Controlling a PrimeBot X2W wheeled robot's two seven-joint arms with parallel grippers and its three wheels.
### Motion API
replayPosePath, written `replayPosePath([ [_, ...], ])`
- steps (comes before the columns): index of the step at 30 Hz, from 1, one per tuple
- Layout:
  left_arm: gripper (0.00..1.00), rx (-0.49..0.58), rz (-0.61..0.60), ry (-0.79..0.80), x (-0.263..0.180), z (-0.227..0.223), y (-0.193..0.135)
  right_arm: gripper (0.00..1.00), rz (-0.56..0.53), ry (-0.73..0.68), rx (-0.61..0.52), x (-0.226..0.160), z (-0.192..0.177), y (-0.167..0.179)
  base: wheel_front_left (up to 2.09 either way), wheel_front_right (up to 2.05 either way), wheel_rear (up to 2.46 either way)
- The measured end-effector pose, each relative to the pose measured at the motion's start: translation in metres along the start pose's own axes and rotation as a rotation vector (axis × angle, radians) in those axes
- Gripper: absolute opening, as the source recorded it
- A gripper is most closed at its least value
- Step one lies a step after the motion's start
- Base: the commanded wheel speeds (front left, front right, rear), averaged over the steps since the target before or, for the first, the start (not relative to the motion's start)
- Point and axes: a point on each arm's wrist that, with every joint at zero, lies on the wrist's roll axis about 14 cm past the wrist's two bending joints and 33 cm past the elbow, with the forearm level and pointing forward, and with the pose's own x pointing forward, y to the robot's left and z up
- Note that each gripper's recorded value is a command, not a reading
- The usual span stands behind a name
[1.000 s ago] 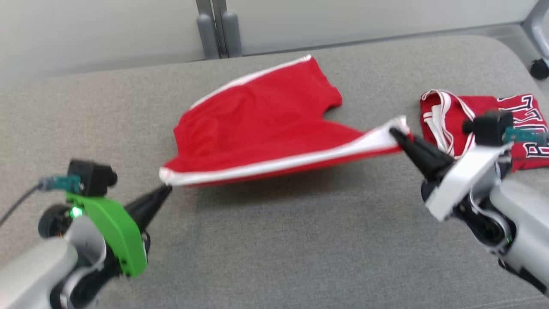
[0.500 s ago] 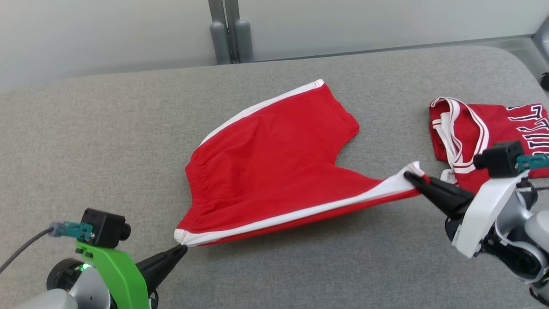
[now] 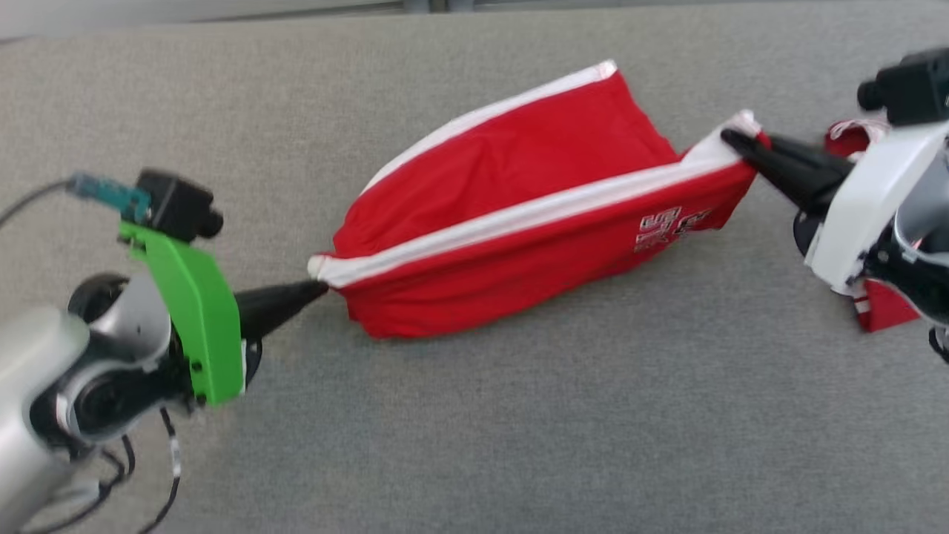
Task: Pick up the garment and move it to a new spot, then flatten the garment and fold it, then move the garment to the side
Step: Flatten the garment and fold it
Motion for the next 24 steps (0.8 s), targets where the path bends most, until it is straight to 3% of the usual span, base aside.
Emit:
replayPosePath([
  [9, 0.00, -0.094, -0.009, 0.069, 0.034, 0.030, 0.038, 0.00, 0.009, 0.063, 0.014, 0.074, 0.008, -0.027, 0.00, 0.00, 0.00],
  [24, 0.00, -0.174, 0.050, 0.134, 0.070, 0.037, 0.091, 0.00, 0.009, 0.177, 0.067, 0.167, -0.031, -0.052, 0.00, 0.00, 0.00],
])
